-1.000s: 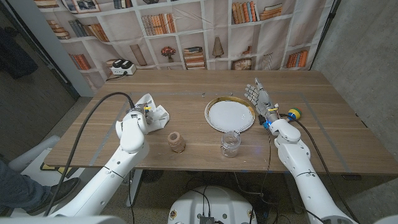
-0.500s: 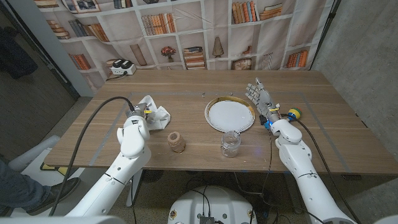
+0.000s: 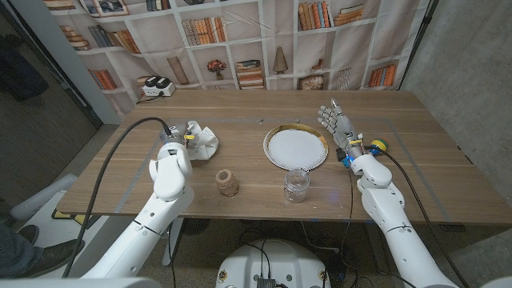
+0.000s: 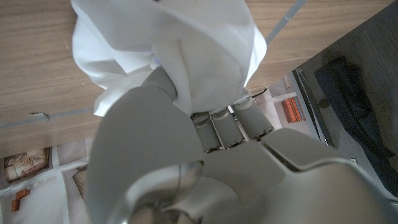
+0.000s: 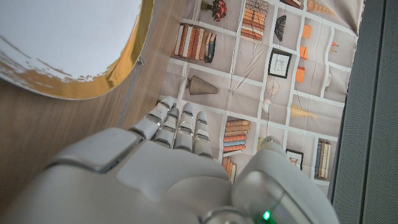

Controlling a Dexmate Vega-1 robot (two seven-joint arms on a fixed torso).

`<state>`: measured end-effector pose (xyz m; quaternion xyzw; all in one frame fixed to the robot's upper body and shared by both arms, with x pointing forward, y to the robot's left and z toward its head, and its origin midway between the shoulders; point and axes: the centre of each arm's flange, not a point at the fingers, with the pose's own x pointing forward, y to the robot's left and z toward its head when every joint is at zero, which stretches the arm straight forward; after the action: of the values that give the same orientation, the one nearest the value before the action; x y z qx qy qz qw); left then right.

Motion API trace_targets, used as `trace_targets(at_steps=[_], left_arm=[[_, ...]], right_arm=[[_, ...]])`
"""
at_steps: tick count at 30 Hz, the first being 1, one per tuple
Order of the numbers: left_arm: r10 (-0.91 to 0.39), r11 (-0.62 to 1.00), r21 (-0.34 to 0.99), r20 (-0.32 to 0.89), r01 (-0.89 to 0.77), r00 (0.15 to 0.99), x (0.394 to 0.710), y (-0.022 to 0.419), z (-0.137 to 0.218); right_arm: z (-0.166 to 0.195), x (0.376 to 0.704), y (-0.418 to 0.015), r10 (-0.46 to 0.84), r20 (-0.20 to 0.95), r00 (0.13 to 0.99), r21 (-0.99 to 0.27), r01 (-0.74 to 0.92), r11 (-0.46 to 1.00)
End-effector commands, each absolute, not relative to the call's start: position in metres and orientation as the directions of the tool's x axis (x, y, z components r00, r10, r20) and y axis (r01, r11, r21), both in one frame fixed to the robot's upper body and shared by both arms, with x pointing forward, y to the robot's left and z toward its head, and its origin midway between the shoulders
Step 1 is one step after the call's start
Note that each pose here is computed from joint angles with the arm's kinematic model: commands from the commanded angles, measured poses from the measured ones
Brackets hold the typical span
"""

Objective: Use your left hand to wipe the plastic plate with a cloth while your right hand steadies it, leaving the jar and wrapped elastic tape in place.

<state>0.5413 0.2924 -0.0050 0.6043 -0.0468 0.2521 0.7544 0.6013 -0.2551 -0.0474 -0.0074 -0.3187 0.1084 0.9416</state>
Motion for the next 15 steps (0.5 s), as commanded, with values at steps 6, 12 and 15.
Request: trace_targets(at_steps=[6,12,15], left_arm=[[0.363,0.158,0.817,0.474,-0.554,0.802,0.523,0.289,0.011],[0.364,0.161,0.822,0.465,-0.546,0.807,0.518,0.277,0.008],[0.347,0.181,0.815,0.47,-0.55,0.811,0.516,0.274,0.008]], right_arm=[[-0.037,0.574,-0.262,0.264,0.657,0.706,-0.132,-0.237,0.962],[-0.036,0.566,-0.267,0.303,0.678,0.67,-0.168,-0.259,0.951],[-0.035,0.563,-0.271,0.318,0.685,0.656,-0.188,-0.263,0.946]])
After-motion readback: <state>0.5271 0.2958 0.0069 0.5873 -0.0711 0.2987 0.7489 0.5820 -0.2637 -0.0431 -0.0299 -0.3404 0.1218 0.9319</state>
